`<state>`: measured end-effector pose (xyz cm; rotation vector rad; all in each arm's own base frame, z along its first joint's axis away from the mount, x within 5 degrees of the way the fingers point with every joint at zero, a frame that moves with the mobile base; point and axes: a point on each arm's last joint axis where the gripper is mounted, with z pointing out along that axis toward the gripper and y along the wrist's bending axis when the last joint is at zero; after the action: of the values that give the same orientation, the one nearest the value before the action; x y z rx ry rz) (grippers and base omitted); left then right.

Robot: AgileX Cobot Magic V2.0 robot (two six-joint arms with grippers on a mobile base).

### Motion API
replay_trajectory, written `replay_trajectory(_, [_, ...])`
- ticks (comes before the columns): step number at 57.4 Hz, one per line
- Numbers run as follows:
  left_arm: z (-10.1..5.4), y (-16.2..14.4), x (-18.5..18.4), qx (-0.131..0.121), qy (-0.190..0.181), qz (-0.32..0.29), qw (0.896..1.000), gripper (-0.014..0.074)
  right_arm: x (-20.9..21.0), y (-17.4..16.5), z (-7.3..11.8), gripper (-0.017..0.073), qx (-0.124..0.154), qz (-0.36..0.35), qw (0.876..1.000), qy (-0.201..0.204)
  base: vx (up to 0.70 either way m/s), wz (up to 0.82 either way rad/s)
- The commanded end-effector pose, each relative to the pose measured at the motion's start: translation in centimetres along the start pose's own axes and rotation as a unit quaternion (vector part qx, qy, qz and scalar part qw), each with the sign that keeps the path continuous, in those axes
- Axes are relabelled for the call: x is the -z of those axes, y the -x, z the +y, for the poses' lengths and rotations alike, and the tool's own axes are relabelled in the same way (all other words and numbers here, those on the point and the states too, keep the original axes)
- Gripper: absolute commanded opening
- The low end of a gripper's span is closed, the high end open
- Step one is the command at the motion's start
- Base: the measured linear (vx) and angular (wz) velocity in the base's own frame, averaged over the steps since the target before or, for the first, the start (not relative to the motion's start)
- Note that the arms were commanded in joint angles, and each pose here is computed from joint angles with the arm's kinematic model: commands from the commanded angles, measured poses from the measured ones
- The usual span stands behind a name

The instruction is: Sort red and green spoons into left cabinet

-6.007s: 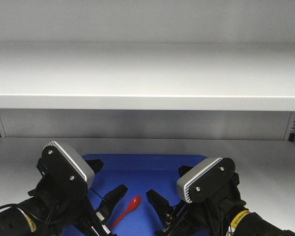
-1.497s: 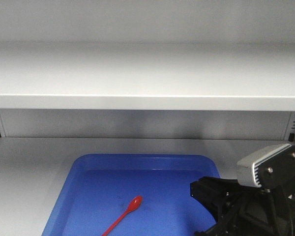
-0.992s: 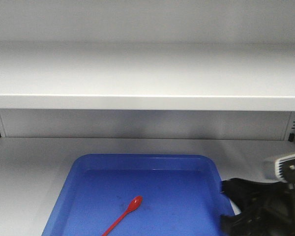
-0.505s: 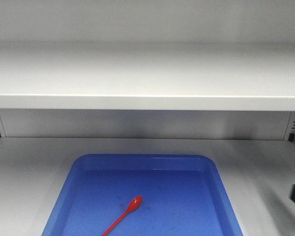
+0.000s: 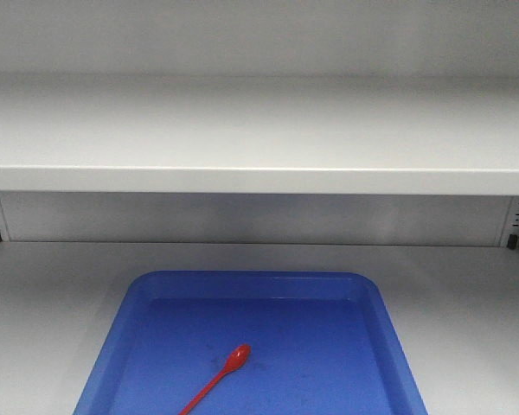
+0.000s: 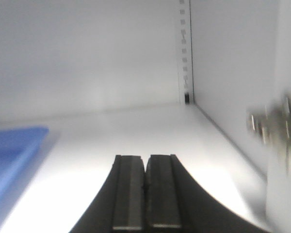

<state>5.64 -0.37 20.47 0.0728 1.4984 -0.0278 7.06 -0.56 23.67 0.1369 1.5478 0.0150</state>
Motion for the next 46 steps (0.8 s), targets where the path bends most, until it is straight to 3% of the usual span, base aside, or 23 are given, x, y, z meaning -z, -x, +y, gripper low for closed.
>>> replay_trajectory(1, [0.0, 0.2, 0.1, 0.004, 0.000, -0.036, 0.999, -0.0004, 0.7, -0.5, -0.1, -0.0003, -0.012, -0.052, 0.999, 0.003, 0.00, 0.00])
replay_trajectory(10, [0.0, 0.2, 0.1, 0.004, 0.000, -0.036, 0.999, -0.0004, 1.4, -3.1, -0.3, -0.0003, -0.023, -0.047, 0.999, 0.003, 0.00, 0.00])
replay_trajectory(20, [0.0, 0.2, 0.1, 0.004, 0.000, -0.036, 0.999, -0.0004, 1.5, -3.3, -0.3, -0.0003, 0.007, -0.038, 0.999, 0.002, 0.00, 0.00])
replay_trajectory(46, [0.0, 0.2, 0.1, 0.004, 0.000, -0.036, 0.999, -0.0004, 1.5, -3.3, -0.3, -0.0003, 0.006, -0.036, 0.999, 0.001, 0.00, 0.00])
